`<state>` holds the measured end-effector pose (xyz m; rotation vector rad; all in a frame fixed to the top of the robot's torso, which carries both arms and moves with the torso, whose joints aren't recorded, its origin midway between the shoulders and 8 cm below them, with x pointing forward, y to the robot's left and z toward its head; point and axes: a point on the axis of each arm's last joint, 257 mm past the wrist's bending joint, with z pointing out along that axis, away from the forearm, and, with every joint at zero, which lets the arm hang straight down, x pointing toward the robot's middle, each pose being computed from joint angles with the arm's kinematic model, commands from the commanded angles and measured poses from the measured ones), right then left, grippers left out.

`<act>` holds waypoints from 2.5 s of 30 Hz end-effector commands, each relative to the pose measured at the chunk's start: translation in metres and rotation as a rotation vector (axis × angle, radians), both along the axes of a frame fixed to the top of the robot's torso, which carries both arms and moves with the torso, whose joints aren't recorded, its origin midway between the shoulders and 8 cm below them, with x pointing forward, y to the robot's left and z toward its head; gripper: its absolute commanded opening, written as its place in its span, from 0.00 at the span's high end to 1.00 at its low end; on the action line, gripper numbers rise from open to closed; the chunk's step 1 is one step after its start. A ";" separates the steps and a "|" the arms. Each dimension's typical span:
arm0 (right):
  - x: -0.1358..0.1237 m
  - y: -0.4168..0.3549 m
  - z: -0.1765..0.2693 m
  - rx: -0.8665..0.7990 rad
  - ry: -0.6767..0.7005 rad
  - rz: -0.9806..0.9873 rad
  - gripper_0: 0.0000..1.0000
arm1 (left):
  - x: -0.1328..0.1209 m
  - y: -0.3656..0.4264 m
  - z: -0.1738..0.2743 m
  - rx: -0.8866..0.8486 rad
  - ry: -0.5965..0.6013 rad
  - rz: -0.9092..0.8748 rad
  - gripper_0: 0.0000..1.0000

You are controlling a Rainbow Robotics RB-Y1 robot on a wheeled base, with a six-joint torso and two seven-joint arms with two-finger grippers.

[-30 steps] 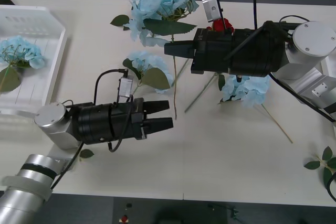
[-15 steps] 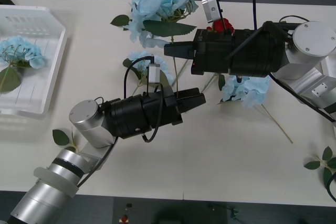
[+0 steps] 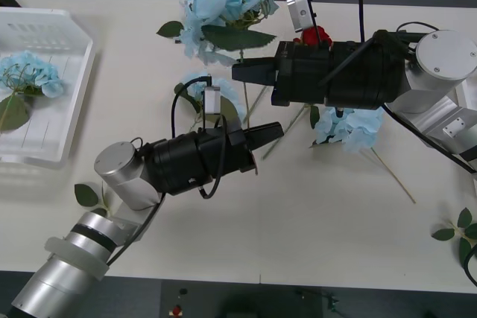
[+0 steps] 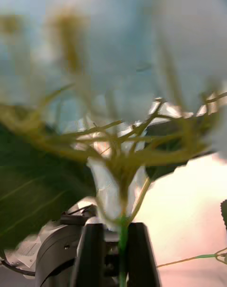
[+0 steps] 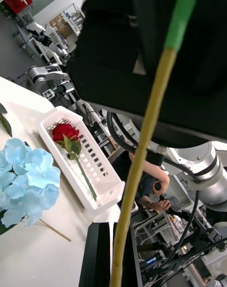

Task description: Put the red flowers into the right box and the blue flowers into the left box

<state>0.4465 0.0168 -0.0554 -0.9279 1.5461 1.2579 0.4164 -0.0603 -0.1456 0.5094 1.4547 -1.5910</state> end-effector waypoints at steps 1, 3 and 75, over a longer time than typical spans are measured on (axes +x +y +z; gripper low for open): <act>-0.003 0.003 0.017 0.012 -0.001 0.018 0.00 | 0.012 0.040 0.009 0.017 -0.064 0.057 1.00; -0.003 0.003 0.017 0.013 0.002 0.016 0.00 | 0.013 0.062 0.009 0.022 -0.071 0.065 1.00; 0.091 -0.297 -0.252 -0.861 0.149 -0.618 1.00 | 0.157 0.271 -0.045 1.306 0.078 0.735 0.00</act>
